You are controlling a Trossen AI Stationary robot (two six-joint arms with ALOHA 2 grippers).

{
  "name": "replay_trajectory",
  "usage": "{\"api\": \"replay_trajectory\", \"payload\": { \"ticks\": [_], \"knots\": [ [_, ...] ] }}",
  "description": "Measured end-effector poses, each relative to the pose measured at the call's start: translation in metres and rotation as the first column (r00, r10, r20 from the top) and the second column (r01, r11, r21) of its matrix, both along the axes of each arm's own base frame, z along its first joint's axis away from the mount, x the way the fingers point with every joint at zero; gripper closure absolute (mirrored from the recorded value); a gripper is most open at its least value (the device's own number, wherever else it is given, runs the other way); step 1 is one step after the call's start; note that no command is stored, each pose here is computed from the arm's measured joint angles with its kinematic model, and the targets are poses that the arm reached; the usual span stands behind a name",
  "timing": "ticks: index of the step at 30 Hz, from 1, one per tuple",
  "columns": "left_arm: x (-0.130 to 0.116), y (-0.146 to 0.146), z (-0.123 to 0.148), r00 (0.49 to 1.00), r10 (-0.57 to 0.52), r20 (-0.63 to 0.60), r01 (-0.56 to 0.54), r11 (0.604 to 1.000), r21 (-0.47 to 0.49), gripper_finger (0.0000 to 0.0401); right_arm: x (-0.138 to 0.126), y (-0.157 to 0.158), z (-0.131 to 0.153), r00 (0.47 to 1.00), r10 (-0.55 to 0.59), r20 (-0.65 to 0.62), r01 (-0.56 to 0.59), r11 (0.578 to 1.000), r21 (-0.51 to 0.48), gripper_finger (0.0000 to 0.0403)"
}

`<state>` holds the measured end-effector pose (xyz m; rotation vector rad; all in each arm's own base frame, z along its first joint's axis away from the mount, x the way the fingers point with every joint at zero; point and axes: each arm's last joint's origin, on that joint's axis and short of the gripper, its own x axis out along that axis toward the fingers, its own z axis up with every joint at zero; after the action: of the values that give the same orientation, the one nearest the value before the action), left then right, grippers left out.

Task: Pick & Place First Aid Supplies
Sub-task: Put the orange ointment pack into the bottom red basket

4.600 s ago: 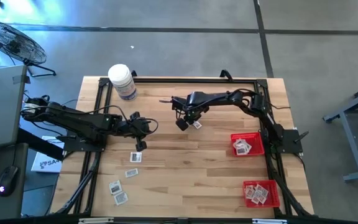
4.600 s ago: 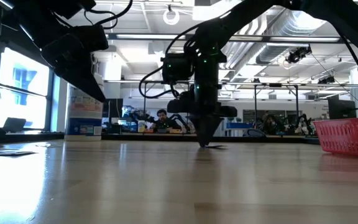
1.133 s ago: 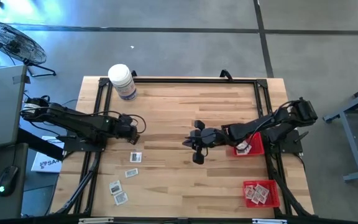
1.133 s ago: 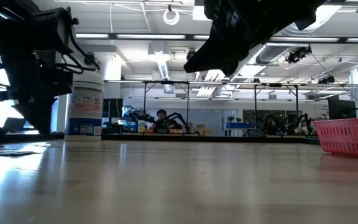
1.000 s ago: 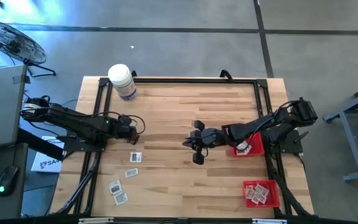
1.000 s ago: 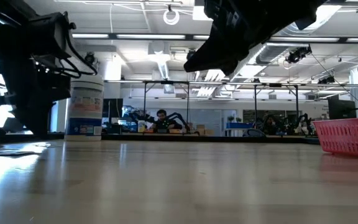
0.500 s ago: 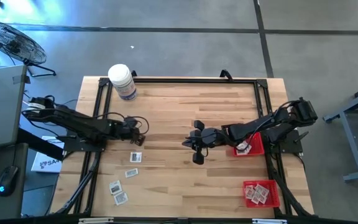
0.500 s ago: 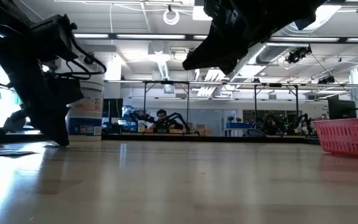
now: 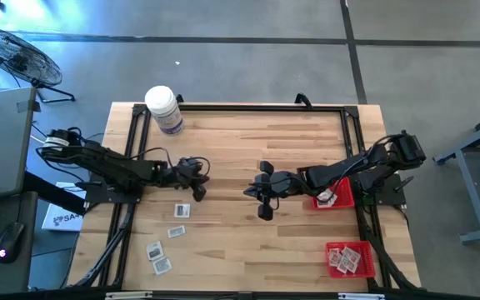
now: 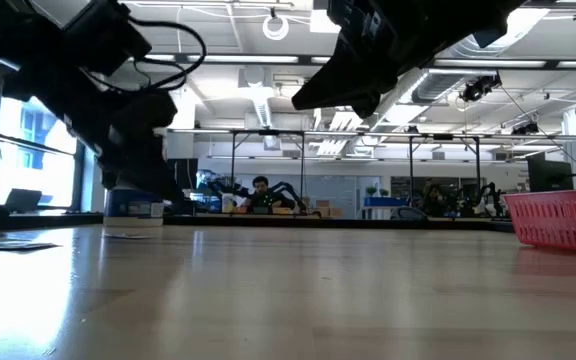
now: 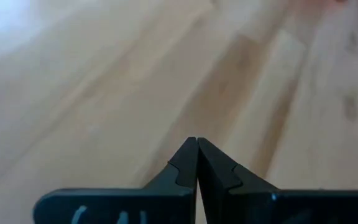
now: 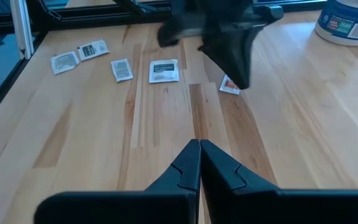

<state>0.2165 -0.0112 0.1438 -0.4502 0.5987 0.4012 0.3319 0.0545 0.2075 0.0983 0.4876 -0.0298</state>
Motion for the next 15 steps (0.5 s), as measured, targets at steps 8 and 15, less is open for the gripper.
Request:
{"api": "replay_trajectory", "payload": {
  "ticks": [8, 15],
  "knots": [
    [-0.021, 0.0, 0.02, 0.931, -0.042, -0.363, 0.042, 0.999, -0.008, 0.0401, 0.0, 0.0, 0.0, 1.0, -0.012, 0.004, 0.012, 1.0, 0.022, 0.0402],
    [-0.035, 0.004, 0.008, 0.902, 0.092, -0.422, -0.078, 0.996, 0.051, 0.0401, 0.001, -0.001, 0.002, 0.998, -0.052, 0.02, 0.052, 0.999, 0.003, 0.04]
  ]
}}
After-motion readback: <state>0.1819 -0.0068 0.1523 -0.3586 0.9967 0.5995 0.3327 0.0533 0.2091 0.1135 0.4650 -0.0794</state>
